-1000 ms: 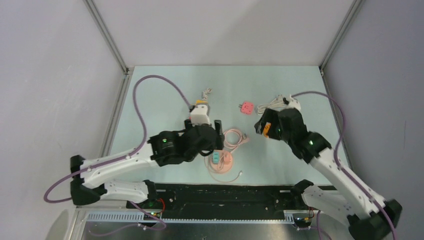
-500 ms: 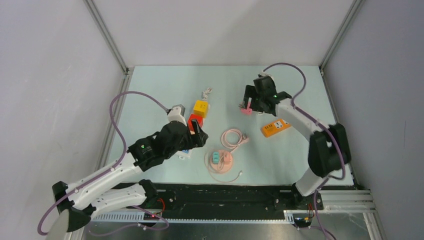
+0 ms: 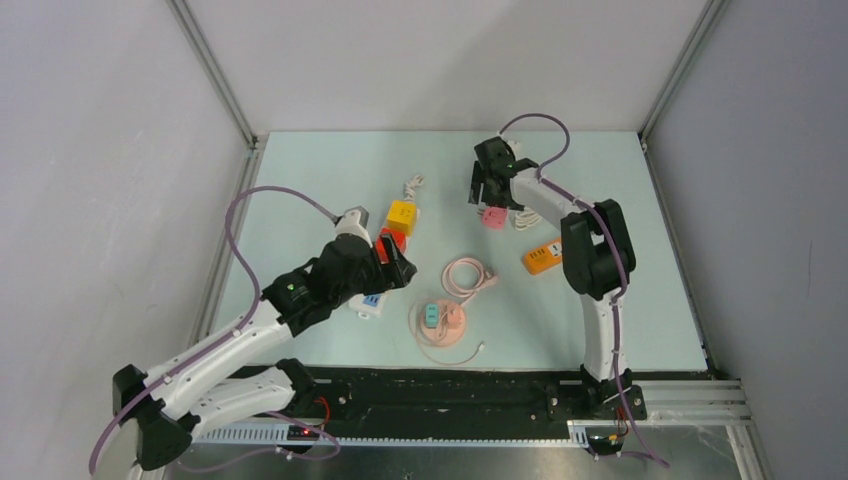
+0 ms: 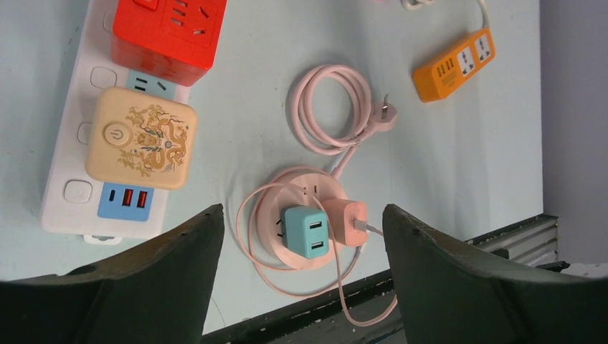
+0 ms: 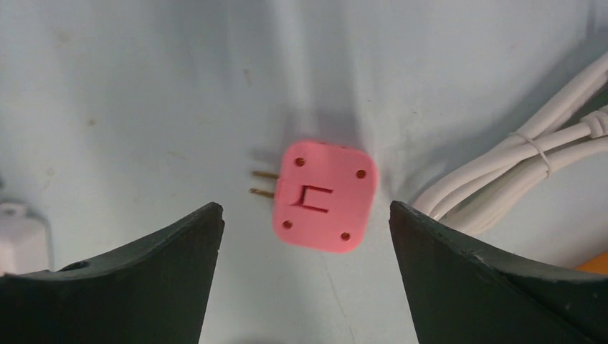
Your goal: Insert the plug
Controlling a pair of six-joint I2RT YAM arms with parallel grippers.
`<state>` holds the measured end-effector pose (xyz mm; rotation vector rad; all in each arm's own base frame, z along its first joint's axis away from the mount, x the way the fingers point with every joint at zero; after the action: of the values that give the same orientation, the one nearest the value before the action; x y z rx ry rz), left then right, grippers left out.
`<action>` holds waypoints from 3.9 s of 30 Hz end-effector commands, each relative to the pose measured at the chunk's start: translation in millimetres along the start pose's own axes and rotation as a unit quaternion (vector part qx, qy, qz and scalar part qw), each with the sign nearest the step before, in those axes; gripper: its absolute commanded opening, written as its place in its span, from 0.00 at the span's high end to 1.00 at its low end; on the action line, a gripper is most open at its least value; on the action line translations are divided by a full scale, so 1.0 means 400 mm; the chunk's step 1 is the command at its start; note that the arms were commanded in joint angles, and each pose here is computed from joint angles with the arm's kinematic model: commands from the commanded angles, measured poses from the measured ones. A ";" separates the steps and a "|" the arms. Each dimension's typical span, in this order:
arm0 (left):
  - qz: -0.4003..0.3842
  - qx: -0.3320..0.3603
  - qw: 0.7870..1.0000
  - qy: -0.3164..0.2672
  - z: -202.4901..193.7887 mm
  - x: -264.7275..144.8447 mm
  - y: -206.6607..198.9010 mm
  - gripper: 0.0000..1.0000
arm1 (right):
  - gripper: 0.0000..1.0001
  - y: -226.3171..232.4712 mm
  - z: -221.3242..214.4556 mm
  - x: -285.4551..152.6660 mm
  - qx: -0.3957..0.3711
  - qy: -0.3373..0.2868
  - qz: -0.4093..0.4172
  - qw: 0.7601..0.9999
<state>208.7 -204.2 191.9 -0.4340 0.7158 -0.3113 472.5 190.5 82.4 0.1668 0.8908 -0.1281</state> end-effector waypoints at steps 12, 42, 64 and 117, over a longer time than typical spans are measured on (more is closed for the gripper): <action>-0.011 -0.023 0.998 0.052 -0.074 0.068 0.003 0.17 | 0.28 -0.048 -0.002 0.096 0.145 0.034 -0.070 0.986; -0.060 -0.029 0.998 0.004 0.003 0.011 -0.055 0.18 | 0.64 0.114 0.045 -0.226 0.117 0.001 0.140 0.983; -0.281 -0.135 0.950 0.006 0.015 -0.104 -0.215 0.17 | 0.63 0.286 -0.231 -0.785 0.026 0.005 0.361 0.932; -0.414 -0.002 0.910 0.010 0.035 -0.296 -0.327 1.00 | 0.16 0.124 -0.250 -1.100 -0.018 -0.073 0.695 0.715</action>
<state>134.5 -259.5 303.4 -0.7498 0.5422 -0.9834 156.1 272.7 330.4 0.7240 0.5669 1.0807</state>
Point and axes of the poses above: each gripper's point midway between its finger pads, its own x axis out along the fingers, its own y axis along the line the jaws close on, z = x × y, the point moved 1 cm from there along -x, back along the fingers, and after that the axes turned 3 degrees about x, right-handed, at the moved point
